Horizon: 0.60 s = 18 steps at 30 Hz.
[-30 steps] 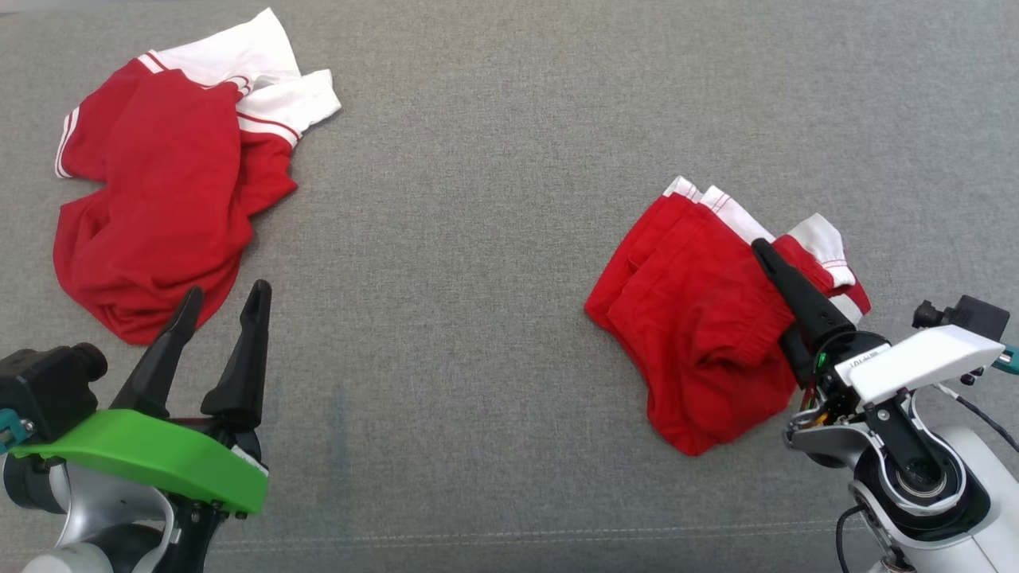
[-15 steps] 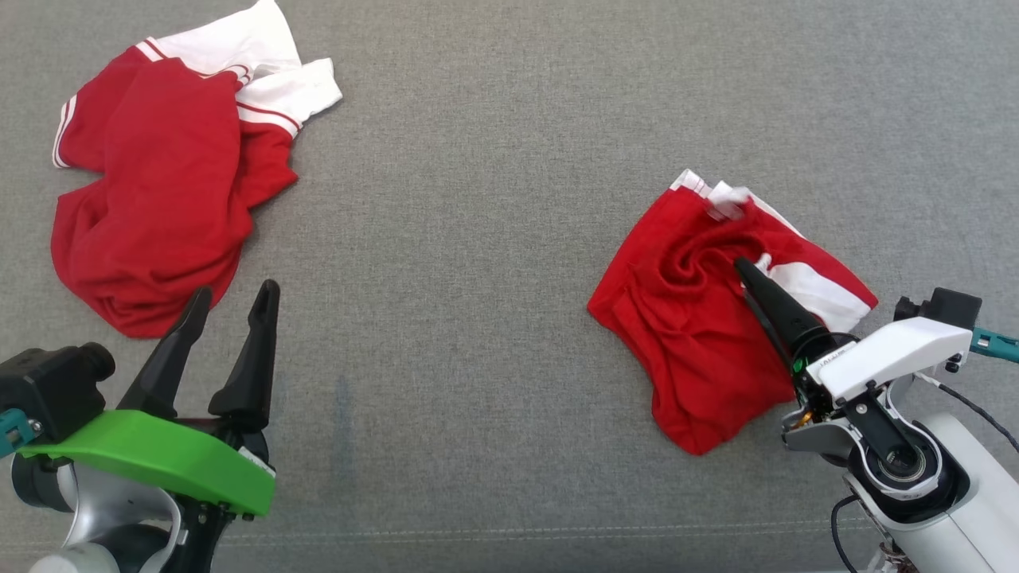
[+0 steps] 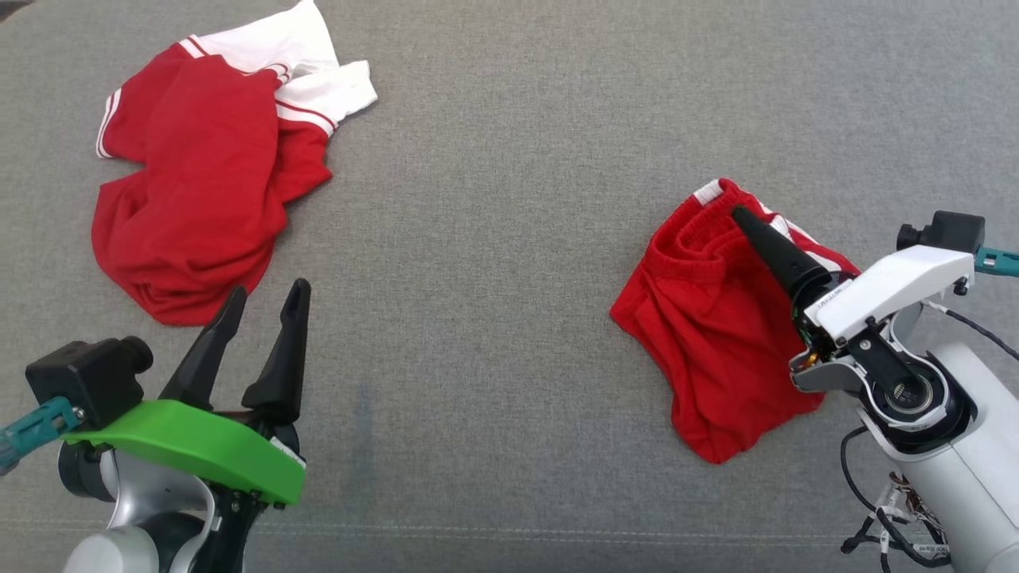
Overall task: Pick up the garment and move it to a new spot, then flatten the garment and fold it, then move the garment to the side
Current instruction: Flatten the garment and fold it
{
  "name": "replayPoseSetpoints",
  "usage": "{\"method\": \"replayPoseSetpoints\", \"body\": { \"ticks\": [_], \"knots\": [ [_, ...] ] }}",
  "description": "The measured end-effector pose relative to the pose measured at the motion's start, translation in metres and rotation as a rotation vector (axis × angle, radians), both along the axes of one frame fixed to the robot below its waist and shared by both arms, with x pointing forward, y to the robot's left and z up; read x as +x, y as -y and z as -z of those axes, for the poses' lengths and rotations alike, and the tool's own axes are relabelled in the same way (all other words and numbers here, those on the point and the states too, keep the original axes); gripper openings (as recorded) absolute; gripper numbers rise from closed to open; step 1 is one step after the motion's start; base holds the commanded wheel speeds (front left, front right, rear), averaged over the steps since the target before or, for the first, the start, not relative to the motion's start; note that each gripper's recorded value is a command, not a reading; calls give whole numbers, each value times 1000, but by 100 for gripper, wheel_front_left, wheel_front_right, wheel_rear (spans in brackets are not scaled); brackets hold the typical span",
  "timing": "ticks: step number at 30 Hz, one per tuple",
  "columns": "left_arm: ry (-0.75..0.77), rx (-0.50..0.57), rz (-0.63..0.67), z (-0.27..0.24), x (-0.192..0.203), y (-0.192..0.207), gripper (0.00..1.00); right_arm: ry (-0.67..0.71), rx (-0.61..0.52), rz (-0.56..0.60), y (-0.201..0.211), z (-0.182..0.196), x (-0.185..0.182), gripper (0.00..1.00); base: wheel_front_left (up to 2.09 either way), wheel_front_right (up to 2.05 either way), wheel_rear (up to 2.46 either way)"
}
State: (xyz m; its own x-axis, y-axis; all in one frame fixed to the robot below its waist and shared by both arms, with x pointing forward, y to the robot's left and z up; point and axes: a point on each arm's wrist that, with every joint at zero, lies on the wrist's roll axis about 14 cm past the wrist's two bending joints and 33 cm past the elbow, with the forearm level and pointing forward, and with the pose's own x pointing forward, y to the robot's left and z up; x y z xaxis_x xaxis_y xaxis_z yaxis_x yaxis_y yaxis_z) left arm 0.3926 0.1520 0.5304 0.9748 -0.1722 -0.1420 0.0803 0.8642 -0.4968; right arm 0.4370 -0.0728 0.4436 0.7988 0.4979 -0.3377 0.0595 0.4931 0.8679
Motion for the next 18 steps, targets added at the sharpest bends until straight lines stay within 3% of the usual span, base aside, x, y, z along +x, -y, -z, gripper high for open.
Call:
{"method": "replayPoseSetpoints", "body": {
  "ticks": [7, 14, 18],
  "knots": [
    [24, 0, -11, -8, -9, -3, 100, 19, 21, -29, -21, -10, -1, 100, 0, 0, 0],
    [55, 4, -23, -18, -18, -6, 100, 144, 10, -56, -36, -46, 1, 100, 0, 0, 0],
    [74, 9, -39, -23, -27, -10, 100, 319, -124, -102, -36, -73, -9, 100, 0, 0, 0]
  ]
}}
